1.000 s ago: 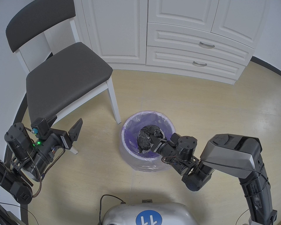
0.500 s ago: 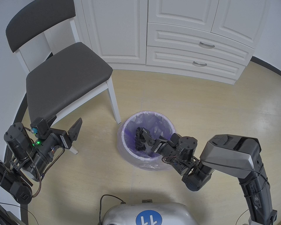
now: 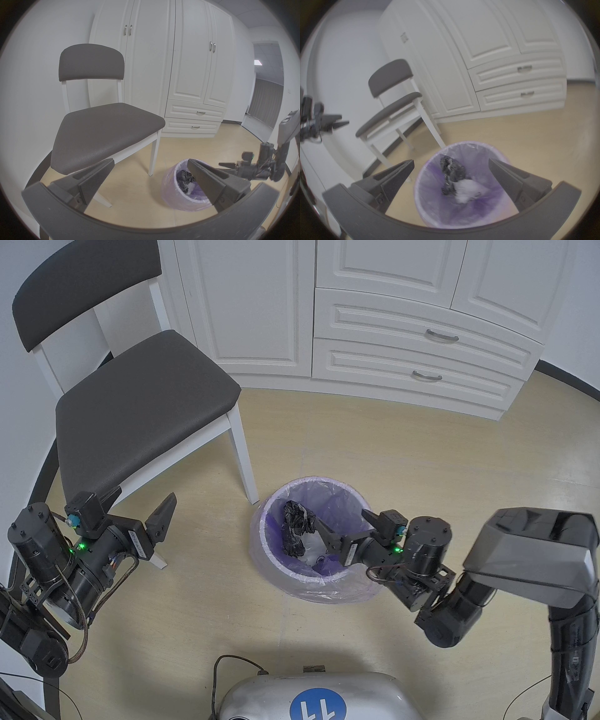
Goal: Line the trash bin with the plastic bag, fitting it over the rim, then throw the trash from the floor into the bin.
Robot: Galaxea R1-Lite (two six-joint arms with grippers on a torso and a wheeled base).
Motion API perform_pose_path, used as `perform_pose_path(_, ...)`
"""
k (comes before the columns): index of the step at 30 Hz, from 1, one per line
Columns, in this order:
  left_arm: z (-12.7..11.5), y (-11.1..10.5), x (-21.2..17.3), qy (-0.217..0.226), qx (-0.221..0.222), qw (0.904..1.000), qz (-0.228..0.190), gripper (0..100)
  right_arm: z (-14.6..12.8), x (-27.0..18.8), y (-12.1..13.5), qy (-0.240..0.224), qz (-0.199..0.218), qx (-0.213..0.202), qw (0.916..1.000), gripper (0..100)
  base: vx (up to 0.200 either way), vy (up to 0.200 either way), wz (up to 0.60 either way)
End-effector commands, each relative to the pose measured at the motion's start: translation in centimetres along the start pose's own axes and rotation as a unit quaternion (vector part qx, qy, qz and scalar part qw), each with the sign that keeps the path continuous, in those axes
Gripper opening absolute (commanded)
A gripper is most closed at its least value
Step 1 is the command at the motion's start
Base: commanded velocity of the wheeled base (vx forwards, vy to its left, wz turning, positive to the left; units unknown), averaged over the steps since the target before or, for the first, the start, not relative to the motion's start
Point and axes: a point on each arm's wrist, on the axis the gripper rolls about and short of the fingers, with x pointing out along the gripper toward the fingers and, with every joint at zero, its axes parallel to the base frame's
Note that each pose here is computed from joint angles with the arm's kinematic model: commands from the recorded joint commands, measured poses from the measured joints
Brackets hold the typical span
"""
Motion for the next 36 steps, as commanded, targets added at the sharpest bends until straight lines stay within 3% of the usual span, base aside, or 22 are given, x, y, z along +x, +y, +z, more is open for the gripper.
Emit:
perform_pose_path(1, 0.0, -0.5, -0.8, 0.002, -0.001, 0.9999, -0.012, 100, 8.1, -8.3, -2.1, 0.012, -0.058, -0.168, 0.9840, 100, 0.000, 0.000, 0.00)
perform_pose_path(4, 0.5, -0.3, -2.3, -0.006, 0.001, 1.0000, 0.001, 100, 10.9, -12.8, -4.0, 0.043, -0.131, -0.213, 0.9672, 100, 0.000, 0.000, 0.00)
perform_pose_path(6, 1.3, 0.1, -3.4, -0.020, 0.001, 0.9998, 0.009, 100, 12.3, -15.5, -5.5, 0.062, -0.173, -0.215, 0.9593, 100, 0.000, 0.000, 0.00)
perform_pose_path(10, 2.2, 1.2, -4.6, -0.035, 0.006, 0.9989, 0.030, 100, 13.6, -19.4, -6.8, 0.084, -0.216, -0.210, 0.9498, 100, 0.000, 0.000, 0.00)
perform_pose_path(14, 3.6, 2.7, -6.4, -0.049, 0.057, 0.9946, 0.072, 100, 15.4, -23.7, -5.9, 0.048, -0.229, -0.180, 0.9555, 100, 0.000, 0.000, 0.00)
perform_pose_path(20, 5.9, 3.1, -9.8, -0.089, 0.071, 0.9891, 0.093, 100, 17.7, -27.7, -4.5, -0.033, -0.236, -0.165, 0.9572, 100, 0.000, 0.000, 0.00)
perform_pose_path(23, 7.1, 3.2, -12.9, -0.097, 0.069, 0.9877, 0.101, 100, 19.2, -31.3, -3.4, -0.088, -0.244, -0.162, 0.9519, 100, 0.000, 0.000, 0.00)
perform_pose_path(30, 7.3, 3.1, -17.4, -0.087, 0.051, 0.9899, 0.100, 100, 20.3, -35.7, -2.2, -0.167, -0.260, -0.140, 0.9407, 100, 0.000, 0.000, 0.00)
perform_pose_path(36, 6.6, 3.1, -20.6, -0.103, 0.040, 0.9885, 0.103, 100, 19.4, -39.2, -1.6, -0.225, -0.293, -0.130, 0.9203, 100, 0.000, 0.000, 0.00)
